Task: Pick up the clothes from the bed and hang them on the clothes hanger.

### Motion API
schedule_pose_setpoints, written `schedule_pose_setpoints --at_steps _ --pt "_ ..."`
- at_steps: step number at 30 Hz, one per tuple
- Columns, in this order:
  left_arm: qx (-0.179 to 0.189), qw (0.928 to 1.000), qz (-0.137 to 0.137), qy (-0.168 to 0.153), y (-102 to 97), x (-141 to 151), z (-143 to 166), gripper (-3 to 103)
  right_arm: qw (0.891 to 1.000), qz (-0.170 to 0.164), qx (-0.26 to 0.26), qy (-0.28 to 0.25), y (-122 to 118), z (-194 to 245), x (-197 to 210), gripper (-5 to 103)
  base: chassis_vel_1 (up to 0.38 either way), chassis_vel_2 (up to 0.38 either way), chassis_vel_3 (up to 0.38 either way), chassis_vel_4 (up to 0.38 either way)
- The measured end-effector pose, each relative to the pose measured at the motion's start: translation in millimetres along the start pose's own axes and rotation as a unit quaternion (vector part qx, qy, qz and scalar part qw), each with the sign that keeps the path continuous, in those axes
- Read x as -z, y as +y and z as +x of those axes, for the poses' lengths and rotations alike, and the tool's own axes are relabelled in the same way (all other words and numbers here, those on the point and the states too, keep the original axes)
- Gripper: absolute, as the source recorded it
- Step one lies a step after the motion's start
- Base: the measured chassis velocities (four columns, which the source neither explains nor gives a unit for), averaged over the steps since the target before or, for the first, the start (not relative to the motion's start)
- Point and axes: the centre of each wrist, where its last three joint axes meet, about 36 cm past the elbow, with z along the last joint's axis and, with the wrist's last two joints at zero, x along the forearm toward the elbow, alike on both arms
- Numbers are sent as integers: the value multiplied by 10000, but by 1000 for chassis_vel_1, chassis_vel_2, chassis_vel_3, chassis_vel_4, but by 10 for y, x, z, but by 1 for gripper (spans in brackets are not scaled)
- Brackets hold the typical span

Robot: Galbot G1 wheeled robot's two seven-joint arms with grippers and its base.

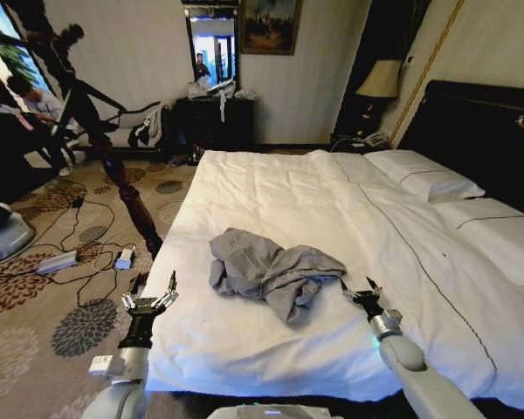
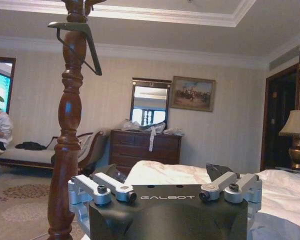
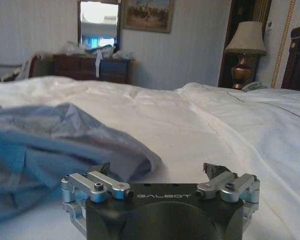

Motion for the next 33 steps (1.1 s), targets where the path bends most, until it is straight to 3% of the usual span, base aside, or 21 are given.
schedule_pose_setpoints --at_steps 4,7,10,17,29,31,33 --pt "15 10000 -42 4 -5 -9 7 100 9998 -171 38 -88 22 -95 2 100 0 0 0 0" --pt "16 10000 -68 16 -10 -13 15 100 9997 -216 38 -118 42 -159 6 93 0 0 0 0" --pt "26 10000 -83 20 -8 -16 19 100 9998 -147 62 -126 69 -240 -8 84 0 0 0 0" --pt "51 9999 -109 47 2 -45 33 100 9999 14 76 -147 72 -313 -2 79 0 0 0 0" --pt "31 9999 -136 91 -34 -105 25 100 9993 295 155 -175 17 -404 44 78 0 0 0 0" --pt "29 9999 -136 95 -36 -107 25 100 9992 310 160 -182 9 -415 56 74 0 0 0 0" --pt "30 9999 -131 100 -38 -114 25 100 9991 342 163 -186 -13 -430 73 64 0 0 0 0"
